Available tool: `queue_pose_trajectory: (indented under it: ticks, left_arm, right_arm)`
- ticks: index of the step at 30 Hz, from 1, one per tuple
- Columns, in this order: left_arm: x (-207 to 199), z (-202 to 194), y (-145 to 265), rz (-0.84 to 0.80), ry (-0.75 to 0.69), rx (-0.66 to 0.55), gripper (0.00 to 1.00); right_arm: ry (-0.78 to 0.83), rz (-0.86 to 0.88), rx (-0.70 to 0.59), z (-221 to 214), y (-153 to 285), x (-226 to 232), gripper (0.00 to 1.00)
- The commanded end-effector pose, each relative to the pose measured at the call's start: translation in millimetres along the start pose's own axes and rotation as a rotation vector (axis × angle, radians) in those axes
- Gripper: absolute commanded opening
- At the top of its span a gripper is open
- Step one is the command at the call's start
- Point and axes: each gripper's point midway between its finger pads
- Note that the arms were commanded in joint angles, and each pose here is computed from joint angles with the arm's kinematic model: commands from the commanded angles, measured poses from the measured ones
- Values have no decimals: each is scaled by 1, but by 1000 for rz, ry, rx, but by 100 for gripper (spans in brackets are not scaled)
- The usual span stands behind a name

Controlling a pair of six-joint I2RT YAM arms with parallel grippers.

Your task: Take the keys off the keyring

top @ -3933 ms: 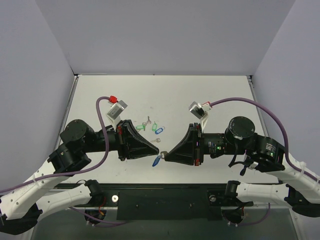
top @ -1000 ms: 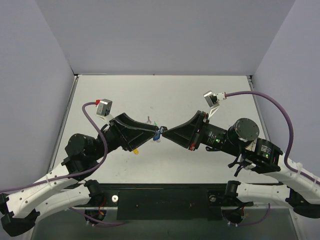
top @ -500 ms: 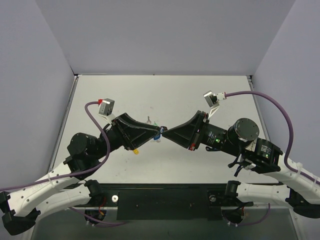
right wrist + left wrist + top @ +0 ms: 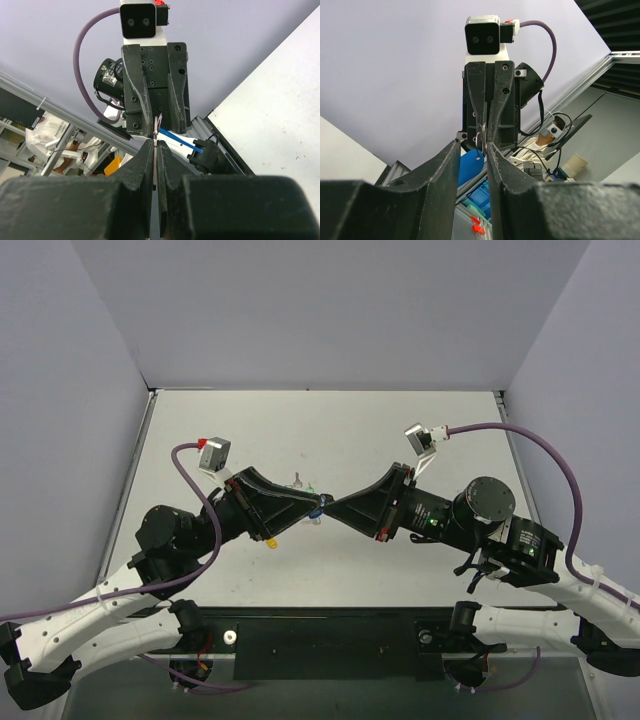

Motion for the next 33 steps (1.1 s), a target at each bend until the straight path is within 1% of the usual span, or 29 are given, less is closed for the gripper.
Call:
queue_pose_trajectory:
  ticks: [1,4,6,9,11,12,13,16,17,18,19,20,22,27,33]
  left_arm:
    - [-24,16,1,-65,-31,-36,34]
    - [-25,16,2,-63,-34,-34,29]
    - [-25,17,2,-64,-37,-35,23]
    - [-24,16,2,-58,-39,-31,12]
    - [-25,16,3,-59,-39,-29,7]
    - [-25,15,3,-56,-37,-28,2]
    - [-24,15,3,-54,-39,-28,0]
    - [-24,16,4,-54,-39,-31,0]
    - [-25,16,5,-54,-39,-31,0]
    - [-25,16,5,-57,-40,-30,0]
    - [-25,17,5,-57,-40,-32,0]
    - [-25,17,5,-57,-38,-32,0]
    - [-27,17,6,-64,-35,-35,0]
    - [-26,16,6,-63,-32,-36,0]
    - [-25,16,6,-62,-26,-35,0]
  right_arm:
    - [-6,48,-17,3,1,11,0]
    - [-7,46,-9,1,1,10,0]
    - [-7,49,-15,3,2,11,0]
    - [-6,50,-14,3,2,11,0]
    - [-4,50,-20,4,3,12,0]
    - [-4,49,-19,4,3,11,0]
    - [-3,47,-19,4,3,11,0]
    - [-3,46,-17,4,2,11,0]
    - [-3,42,-20,4,2,10,3]
    - [-1,43,-19,4,2,11,11]
    - [0,47,-21,6,3,13,16]
    - [2,47,-24,6,3,13,27]
    - [8,43,-32,9,3,13,34]
    - [18,45,-43,13,2,16,32]
    - [13,42,-29,9,-4,14,24]
Point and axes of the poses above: each gripper's point midway between its finger pads, its own y axis back along the fingers, its own x axis along the line the jaws close on, z = x × y, and after that the axes turned 10 degrees about -y, right-handed
